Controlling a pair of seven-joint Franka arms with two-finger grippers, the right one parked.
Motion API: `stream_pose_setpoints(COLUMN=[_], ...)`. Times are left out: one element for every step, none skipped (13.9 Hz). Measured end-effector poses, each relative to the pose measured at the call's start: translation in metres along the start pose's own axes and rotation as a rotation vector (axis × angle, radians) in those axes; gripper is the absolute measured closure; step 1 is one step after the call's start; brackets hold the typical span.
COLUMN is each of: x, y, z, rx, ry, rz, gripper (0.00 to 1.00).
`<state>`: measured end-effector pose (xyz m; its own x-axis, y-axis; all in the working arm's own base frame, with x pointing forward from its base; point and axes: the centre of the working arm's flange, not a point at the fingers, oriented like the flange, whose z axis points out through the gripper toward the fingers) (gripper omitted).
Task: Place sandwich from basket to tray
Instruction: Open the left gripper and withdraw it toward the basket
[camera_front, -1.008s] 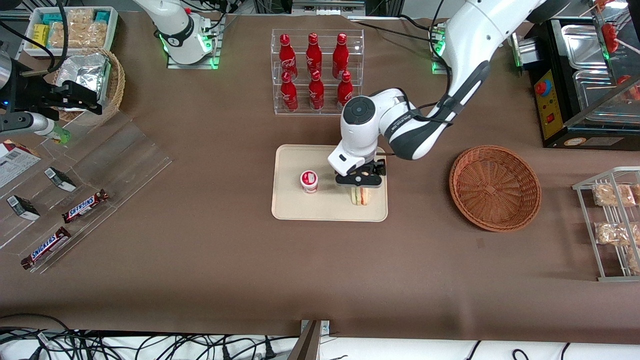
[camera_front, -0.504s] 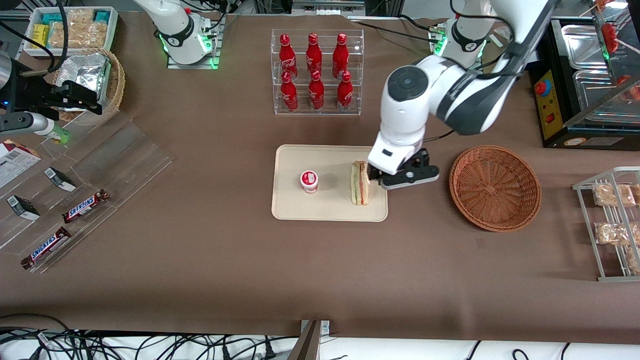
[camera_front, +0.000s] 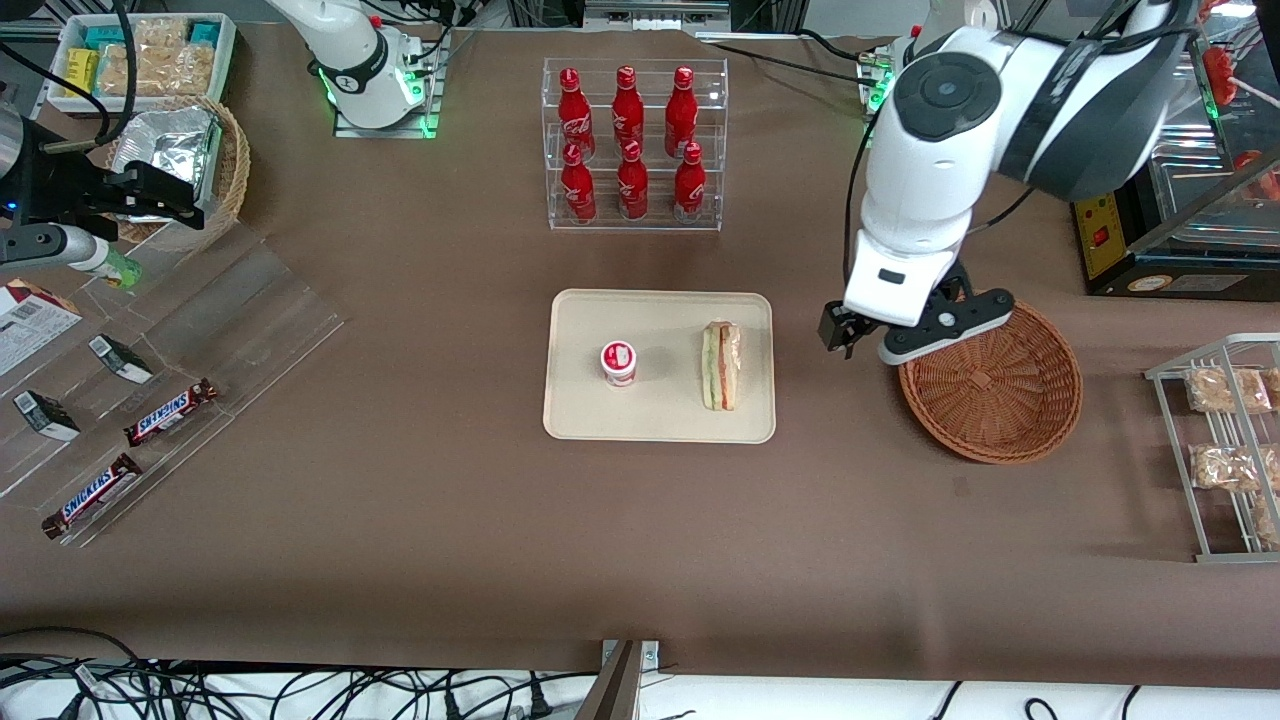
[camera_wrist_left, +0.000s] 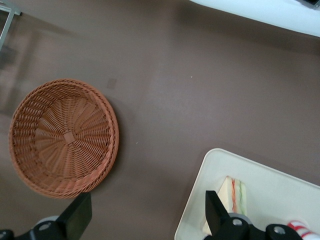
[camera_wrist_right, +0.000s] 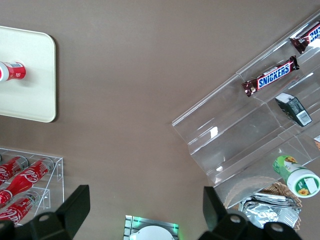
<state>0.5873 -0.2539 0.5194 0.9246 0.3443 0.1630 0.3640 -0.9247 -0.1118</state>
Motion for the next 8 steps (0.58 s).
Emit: stream_pose_setpoints(x=[0.006,0.013,0.020,0.026,0.032,0.040,0.047,0.054], y=[-0.008,-0.017,-0.027,-0.039,-0.054,-0.070,-0.088,-0.108], z=[-0.007,-0.013,-0.017,-0.021,-0.025,-0.030,-0.035,-0.041], rx=[-0.005,-0.020,-0.035,-0.044,-0.050,-0.060,-0.072,-0.086], ry=[-0.017,-0.031,-0.049,-0.065,-0.080,-0.093,-0.103,-0.108], rz=[0.005,0.012,0.026,0.041,0.054,0.067,0.083,0.105], gripper=[0.00,0.00,0.00,0.00,0.00,0.00,0.00,0.00])
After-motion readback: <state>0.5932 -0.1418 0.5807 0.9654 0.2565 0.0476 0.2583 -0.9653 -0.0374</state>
